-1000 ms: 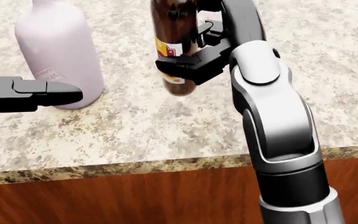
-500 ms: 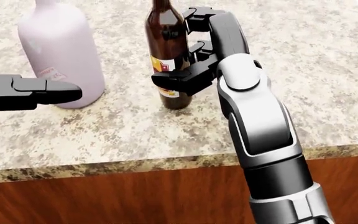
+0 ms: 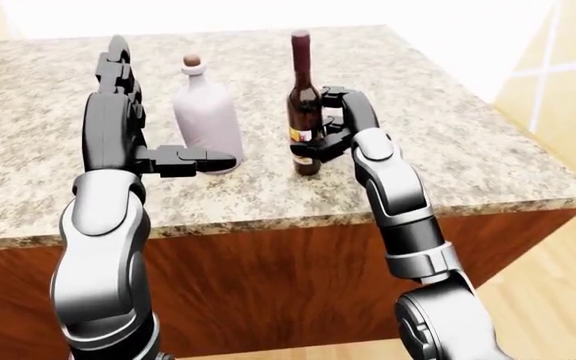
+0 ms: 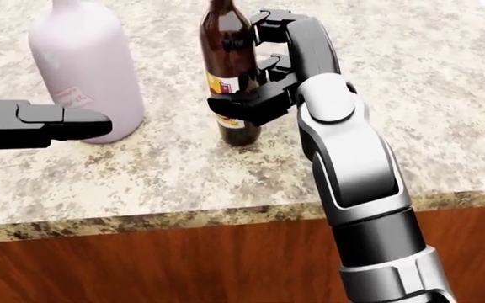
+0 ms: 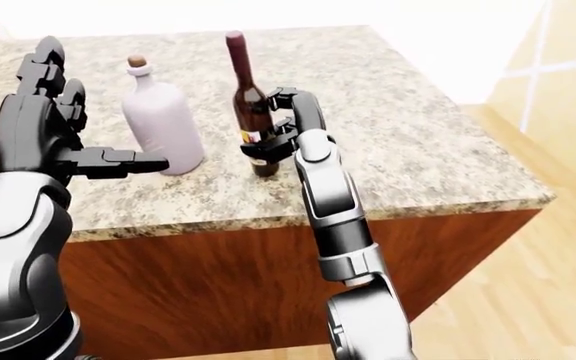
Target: Move the drinks to the dining counter.
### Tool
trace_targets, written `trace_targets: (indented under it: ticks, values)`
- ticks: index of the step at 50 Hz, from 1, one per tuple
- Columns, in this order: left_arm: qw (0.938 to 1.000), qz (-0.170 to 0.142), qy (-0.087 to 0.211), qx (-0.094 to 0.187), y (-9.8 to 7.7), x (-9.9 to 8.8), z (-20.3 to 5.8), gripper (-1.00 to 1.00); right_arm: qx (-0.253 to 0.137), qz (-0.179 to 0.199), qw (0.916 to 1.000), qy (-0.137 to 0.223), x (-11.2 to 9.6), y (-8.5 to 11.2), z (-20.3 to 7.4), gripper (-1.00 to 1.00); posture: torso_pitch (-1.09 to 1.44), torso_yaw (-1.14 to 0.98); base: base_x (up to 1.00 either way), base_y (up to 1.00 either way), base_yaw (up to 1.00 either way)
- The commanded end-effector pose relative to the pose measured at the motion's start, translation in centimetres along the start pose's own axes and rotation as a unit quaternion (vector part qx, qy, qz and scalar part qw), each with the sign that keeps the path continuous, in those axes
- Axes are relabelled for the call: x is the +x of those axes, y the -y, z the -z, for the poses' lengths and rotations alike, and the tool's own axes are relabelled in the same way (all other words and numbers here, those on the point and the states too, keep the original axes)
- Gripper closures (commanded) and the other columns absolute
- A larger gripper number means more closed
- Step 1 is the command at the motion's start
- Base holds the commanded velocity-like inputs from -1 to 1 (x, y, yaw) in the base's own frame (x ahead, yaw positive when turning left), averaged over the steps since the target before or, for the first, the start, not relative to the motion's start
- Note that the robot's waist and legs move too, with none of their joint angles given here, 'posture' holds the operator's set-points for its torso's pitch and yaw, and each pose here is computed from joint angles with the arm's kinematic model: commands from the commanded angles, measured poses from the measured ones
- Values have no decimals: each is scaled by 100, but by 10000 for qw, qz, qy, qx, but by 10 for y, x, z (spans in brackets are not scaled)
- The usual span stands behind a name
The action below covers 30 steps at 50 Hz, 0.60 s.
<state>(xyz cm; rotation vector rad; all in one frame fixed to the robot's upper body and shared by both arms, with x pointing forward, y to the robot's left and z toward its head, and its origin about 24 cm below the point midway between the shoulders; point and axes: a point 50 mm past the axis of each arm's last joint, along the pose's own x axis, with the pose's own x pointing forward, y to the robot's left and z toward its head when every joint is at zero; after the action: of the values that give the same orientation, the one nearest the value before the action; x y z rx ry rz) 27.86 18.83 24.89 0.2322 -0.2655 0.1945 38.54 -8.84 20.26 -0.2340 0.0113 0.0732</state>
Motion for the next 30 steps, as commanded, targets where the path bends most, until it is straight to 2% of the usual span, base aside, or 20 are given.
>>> trace_targets:
  ticks: [1,2,3,4,10,15,22,24,30]
  values:
    - [9991,-97,420,4,-4,-1,-15,-100,19,164,9972,732,-3,6,-33,61,0,0,0,0,0]
    - [9991,-99,422,4,-4,-1,-15,-100,18,162,9972,724,-3,6,-32,57,0,0,0,0,0]
    - [9991,-99,422,5,-4,-1,-15,-100,16,164,9973,719,-3,6,-31,42,0,0,0,0,0]
    - [9991,-102,422,5,-4,-1,-15,-100,18,166,9973,712,-3,5,-31,39,0,0,0,0,0]
    - [9991,-104,422,4,-5,-2,-15,-100,11,169,9974,700,-3,5,-30,33,0,0,0,0,0]
    - [9991,-109,421,3,-5,-2,-14,-100,9,189,9974,698,-3,6,-29,18,0,0,0,0,0]
    - [9991,-112,420,9,-5,-1,-13,-100,8,196,9974,700,-2,7,-28,16,0,0,0,0,0]
    - [9991,-112,421,9,-5,-1,-14,-100,11,219,9973,697,-2,7,-28,7,0,0,0,0,0]
    - [9991,-119,416,8,-5,-1,-13,-100,15,226,9973,704,-3,9,-28,-5,0,0,0,0,0]
